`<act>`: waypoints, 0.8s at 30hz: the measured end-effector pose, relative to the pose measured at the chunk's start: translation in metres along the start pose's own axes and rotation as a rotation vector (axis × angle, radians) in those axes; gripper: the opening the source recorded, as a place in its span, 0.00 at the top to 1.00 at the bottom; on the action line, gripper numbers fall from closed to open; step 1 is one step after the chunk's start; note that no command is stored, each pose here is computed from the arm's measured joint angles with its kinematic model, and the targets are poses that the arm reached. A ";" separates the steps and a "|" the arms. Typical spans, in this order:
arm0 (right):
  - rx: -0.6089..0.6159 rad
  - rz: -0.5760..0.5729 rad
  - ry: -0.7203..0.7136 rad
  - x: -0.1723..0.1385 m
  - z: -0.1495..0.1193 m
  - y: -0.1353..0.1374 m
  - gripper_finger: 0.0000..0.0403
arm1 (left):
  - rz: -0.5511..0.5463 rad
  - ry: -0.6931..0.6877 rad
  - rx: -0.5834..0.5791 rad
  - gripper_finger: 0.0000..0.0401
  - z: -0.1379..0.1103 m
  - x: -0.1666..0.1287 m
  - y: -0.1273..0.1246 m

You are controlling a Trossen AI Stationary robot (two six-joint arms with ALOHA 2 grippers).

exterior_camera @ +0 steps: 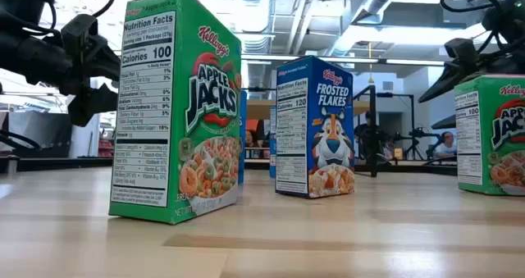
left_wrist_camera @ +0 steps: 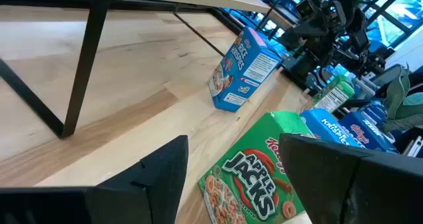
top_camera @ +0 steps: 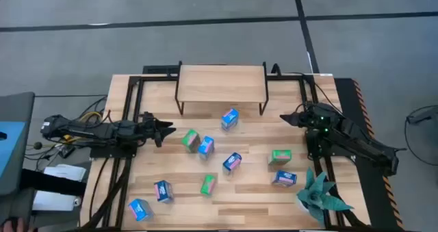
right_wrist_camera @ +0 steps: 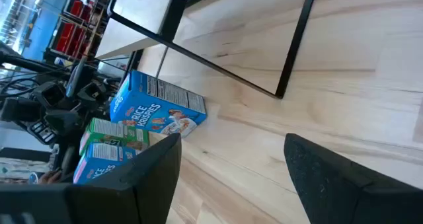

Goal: Stack cereal on shelf

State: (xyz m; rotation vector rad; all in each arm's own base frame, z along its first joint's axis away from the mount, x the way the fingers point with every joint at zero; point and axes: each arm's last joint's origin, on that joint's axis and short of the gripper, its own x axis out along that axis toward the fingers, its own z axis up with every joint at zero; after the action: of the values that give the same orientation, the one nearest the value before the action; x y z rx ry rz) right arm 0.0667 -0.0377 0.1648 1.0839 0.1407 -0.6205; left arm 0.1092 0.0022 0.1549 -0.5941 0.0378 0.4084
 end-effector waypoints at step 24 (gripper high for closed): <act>0.000 -0.001 0.000 0.000 0.000 0.000 0.28 | 0.020 0.067 0.026 0.44 -0.006 0.004 0.001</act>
State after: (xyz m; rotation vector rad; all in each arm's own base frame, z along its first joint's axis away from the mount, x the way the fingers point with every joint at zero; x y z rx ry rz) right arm 0.0667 -0.0377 0.1647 1.0840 0.1410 -0.6210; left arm 0.1125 0.0008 0.1486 -0.5817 0.1127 0.4070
